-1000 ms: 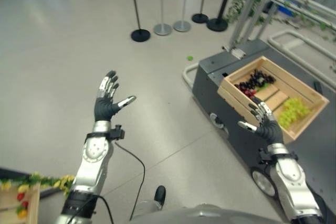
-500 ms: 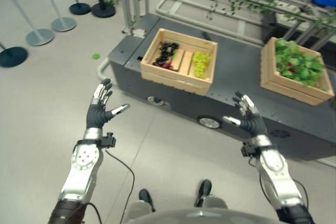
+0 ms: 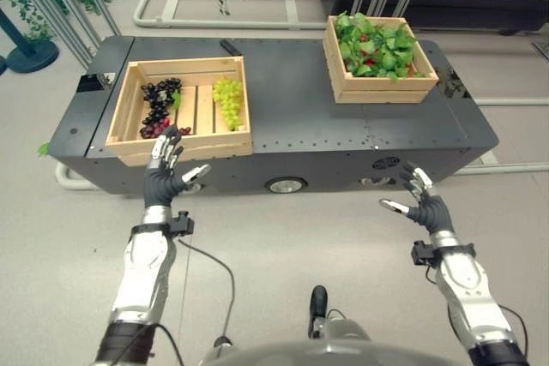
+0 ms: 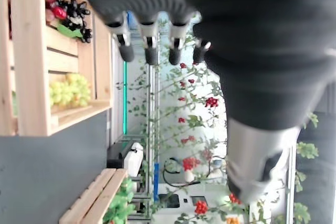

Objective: Pick up the fruits from the basket on one side to the basket on the other side

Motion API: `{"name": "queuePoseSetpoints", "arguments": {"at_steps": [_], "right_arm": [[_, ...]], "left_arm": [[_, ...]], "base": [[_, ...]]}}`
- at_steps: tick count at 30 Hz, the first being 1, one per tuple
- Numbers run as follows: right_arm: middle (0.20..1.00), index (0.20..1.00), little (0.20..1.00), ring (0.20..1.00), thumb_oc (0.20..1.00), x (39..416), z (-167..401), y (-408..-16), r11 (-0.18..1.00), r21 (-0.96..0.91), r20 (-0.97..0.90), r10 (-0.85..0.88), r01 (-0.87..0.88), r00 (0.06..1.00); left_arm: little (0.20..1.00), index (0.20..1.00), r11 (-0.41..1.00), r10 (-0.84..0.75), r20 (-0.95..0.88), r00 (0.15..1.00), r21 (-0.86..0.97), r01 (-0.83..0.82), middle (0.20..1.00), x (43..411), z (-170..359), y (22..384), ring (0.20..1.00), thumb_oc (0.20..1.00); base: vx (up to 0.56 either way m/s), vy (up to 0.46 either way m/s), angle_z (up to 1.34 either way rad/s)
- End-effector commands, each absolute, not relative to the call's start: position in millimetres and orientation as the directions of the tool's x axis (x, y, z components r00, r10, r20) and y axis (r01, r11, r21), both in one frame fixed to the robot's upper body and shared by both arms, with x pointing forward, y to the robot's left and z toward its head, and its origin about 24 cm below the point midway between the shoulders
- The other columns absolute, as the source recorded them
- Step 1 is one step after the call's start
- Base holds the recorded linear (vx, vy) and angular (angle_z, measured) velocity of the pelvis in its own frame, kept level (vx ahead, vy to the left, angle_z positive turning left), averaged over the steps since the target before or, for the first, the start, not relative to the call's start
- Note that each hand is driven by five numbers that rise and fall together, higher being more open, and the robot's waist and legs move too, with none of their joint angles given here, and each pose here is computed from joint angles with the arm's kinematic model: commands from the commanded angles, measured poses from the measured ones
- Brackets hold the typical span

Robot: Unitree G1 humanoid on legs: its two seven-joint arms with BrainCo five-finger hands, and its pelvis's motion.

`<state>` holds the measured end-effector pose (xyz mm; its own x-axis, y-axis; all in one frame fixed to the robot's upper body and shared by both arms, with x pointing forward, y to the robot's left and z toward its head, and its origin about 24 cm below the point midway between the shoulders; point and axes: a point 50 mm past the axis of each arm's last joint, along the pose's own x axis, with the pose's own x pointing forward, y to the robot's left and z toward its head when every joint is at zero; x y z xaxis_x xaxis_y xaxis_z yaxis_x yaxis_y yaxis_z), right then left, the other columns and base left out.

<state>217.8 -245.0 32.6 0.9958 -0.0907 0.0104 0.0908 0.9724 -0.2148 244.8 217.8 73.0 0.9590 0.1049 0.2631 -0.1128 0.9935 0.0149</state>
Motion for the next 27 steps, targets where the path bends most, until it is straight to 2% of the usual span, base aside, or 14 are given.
{"name": "queuePoseSetpoints", "arguments": {"at_steps": [1,8,14,19,27], "right_arm": [[1.000,1.000,1.000,1.000,1.000,226,66,-248,0.975,-0.167,0.197,-0.110,0.144,0.974],[1.000,1.000,1.000,1.000,1.000,217,65,-259,0.975,-0.153,0.185,-0.133,0.162,0.974],[1.000,1.000,1.000,1.000,1.000,220,64,-261,0.972,-0.158,0.178,-0.144,0.173,0.973],[1.000,1.000,1.000,1.000,1.000,230,72,-256,0.970,-0.183,0.215,-0.116,0.157,0.970],[1.000,1.000,1.000,1.000,1.000,229,64,-249,0.978,-0.155,0.185,-0.112,0.141,0.976]], "left_arm": [[1.000,1.000,0.992,0.064,0.380,0.923,0.073,-0.099,1.000,247,99,222,1.000,1.000],[1.000,1.000,0.992,0.092,0.342,0.935,0.050,-0.116,1.000,246,89,223,1.000,1.000],[1.000,1.000,0.980,0.142,0.331,0.933,0.086,-0.180,1.000,244,86,232,1.000,1.000],[1.000,1.000,0.965,0.187,0.357,0.915,0.108,-0.239,1.000,242,91,243,1.000,1.000],[1.000,1.000,0.961,0.142,0.387,0.911,0.165,-0.220,1.000,243,101,245,1.000,1.000]], "base": [[0.11,-0.281,0.33],[0.13,-0.294,0.13],[0.12,-0.111,0.10],[0.24,0.095,-0.04],[0.28,0.252,-0.16]]}}
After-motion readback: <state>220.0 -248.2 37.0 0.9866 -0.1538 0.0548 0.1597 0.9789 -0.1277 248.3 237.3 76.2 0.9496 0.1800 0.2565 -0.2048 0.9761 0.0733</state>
